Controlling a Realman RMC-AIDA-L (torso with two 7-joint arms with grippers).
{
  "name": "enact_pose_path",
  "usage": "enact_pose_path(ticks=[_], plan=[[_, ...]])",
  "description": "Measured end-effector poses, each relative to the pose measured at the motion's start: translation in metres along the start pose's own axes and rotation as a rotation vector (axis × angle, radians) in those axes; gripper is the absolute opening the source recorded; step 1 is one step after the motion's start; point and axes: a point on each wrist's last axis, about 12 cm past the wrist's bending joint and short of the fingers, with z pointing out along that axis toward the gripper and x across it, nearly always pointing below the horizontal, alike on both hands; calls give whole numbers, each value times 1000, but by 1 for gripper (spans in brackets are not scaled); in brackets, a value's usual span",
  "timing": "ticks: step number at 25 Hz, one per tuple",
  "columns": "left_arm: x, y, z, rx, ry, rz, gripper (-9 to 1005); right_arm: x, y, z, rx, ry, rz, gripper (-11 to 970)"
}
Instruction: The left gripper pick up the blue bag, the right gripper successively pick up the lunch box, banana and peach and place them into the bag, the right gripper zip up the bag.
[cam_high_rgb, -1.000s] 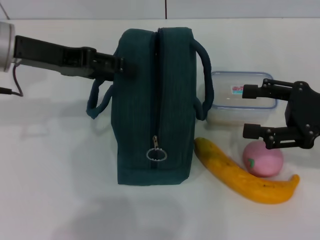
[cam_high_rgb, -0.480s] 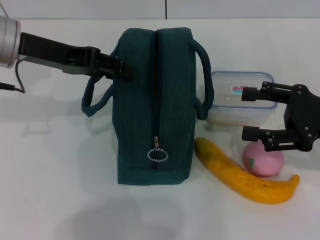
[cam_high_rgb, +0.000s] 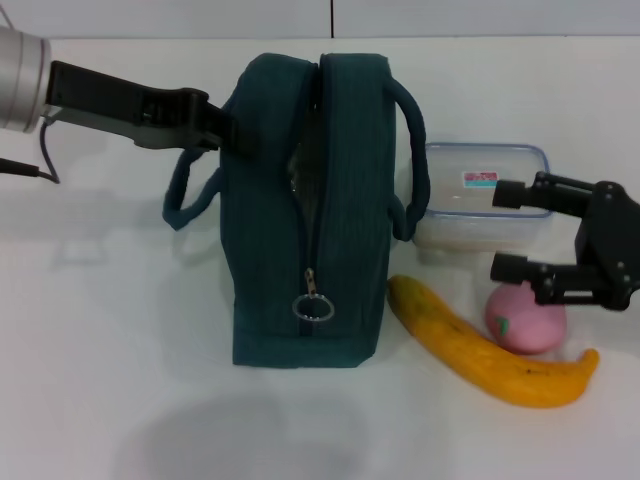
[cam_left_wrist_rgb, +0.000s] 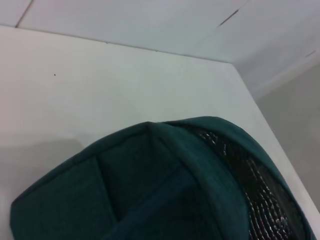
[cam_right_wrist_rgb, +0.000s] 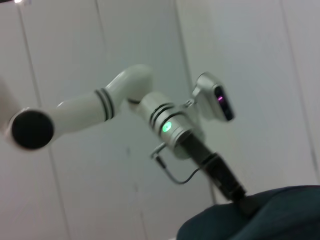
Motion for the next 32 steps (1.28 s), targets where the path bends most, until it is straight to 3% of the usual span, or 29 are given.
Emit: enact_pose_path(ticks=[2, 12, 18, 27, 32], plan=[[0, 1, -1, -1, -6, -3, 134, 3, 0, -4, 32, -56, 32, 839], [3, 2, 0, 9, -14, -8, 54, 22, 5, -44, 332, -411, 200, 838], [7, 3, 2, 16, -18, -3, 54, 50, 5, -61, 533, -574, 494, 838], [9, 4, 3, 18, -16, 30, 54, 86, 2, -62, 692, -557, 816, 836], [9, 3, 4, 18, -11, 36, 54, 93, -2, -55, 697, -529, 949, 835]])
